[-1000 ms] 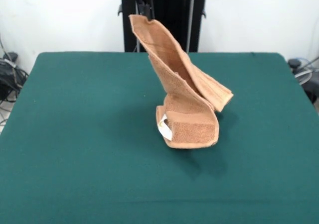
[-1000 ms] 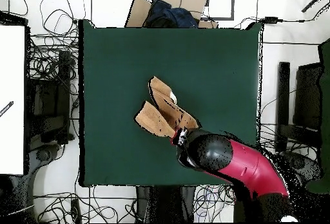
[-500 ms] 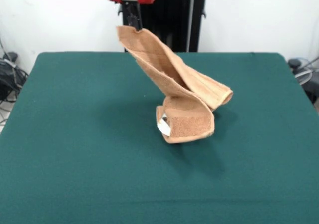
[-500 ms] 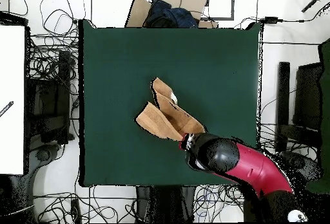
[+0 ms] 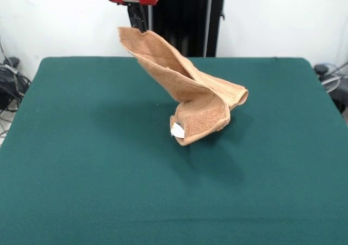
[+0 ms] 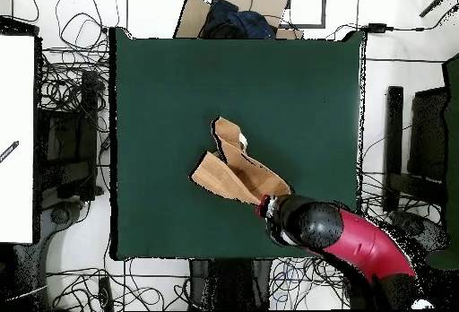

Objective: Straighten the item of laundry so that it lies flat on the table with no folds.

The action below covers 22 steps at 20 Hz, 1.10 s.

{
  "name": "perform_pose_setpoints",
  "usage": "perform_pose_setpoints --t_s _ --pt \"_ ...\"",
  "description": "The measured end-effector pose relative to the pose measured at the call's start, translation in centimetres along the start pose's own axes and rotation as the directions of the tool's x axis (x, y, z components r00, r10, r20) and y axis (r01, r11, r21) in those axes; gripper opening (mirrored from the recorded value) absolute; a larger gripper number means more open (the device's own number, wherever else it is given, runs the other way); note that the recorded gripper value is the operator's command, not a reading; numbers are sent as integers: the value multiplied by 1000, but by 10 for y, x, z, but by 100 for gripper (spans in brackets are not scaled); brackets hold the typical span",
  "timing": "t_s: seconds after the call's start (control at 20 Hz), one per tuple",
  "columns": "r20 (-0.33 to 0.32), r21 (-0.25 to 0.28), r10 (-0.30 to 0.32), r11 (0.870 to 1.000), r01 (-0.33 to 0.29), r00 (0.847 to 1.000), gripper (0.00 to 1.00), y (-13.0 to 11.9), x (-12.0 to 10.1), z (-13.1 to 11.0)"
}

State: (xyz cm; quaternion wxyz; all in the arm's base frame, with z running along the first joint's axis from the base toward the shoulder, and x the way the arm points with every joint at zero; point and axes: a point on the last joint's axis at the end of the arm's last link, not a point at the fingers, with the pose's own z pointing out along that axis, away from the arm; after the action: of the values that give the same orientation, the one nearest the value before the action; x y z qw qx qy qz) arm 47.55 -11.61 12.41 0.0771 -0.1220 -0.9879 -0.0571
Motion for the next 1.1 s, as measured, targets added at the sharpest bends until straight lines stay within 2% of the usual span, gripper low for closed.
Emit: perform_pose_setpoints --t_s 0.5,0.65,0.9,1.1 --pt "-13 -23 -21 1000 20 1000 0 8 6 4" --pt "-15 -13 -37 999 37 999 0 8 8 5" --pt "-12 40 -108 993 108 994 0 7 14 7" --pt "-7 59 -120 991 121 993 0 -2 14 6"
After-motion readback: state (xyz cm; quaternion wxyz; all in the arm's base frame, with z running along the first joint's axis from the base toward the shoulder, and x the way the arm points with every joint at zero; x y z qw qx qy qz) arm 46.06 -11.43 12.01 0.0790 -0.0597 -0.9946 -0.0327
